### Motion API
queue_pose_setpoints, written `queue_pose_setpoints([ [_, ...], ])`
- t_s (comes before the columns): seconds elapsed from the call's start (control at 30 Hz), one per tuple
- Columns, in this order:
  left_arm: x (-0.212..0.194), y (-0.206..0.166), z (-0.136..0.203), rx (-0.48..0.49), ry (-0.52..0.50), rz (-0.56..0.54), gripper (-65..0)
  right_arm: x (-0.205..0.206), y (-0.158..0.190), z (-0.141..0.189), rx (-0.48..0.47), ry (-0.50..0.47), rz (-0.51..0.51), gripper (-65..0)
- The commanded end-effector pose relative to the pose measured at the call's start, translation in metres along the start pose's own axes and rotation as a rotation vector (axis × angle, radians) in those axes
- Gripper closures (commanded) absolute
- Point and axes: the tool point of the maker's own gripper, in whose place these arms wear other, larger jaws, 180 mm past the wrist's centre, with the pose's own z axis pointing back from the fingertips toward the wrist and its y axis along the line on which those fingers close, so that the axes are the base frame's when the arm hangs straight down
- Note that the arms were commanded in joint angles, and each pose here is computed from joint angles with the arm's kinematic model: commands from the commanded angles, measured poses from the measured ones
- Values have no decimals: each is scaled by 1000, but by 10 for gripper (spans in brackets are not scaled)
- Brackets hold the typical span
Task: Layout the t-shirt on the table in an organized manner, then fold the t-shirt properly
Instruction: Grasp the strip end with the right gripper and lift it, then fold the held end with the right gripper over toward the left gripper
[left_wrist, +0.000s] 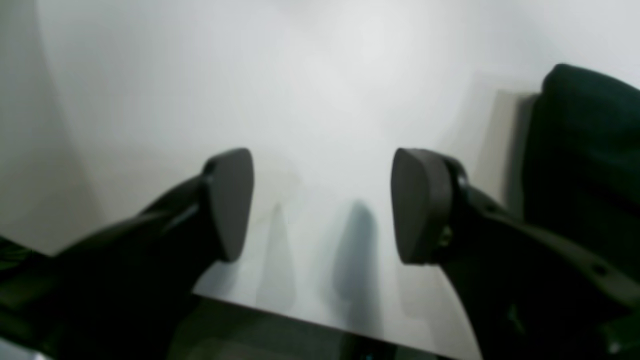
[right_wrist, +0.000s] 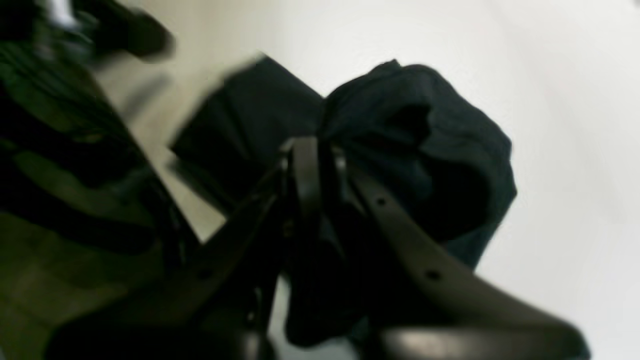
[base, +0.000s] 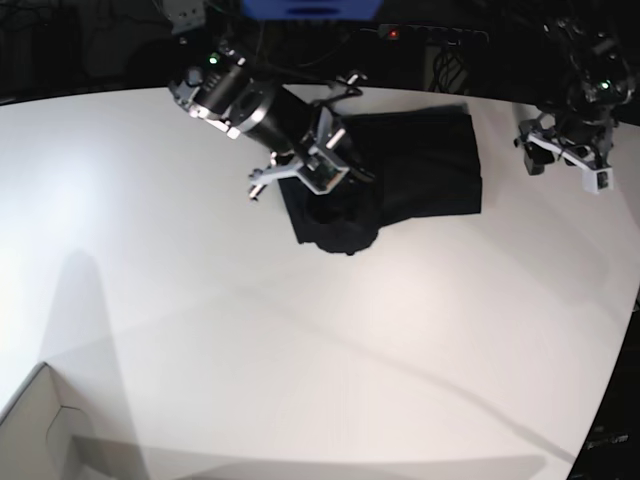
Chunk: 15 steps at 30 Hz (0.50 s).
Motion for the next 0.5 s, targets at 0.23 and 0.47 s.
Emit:
queue_pose_setpoints([
  [0.23,14,-9,10,-8,-44,-6,-418,51,33,-13,114,-139,78,0],
  [0.47,18,-14,12,-16,-40,-20,-418,74,15,-21,89,-183,150,0],
])
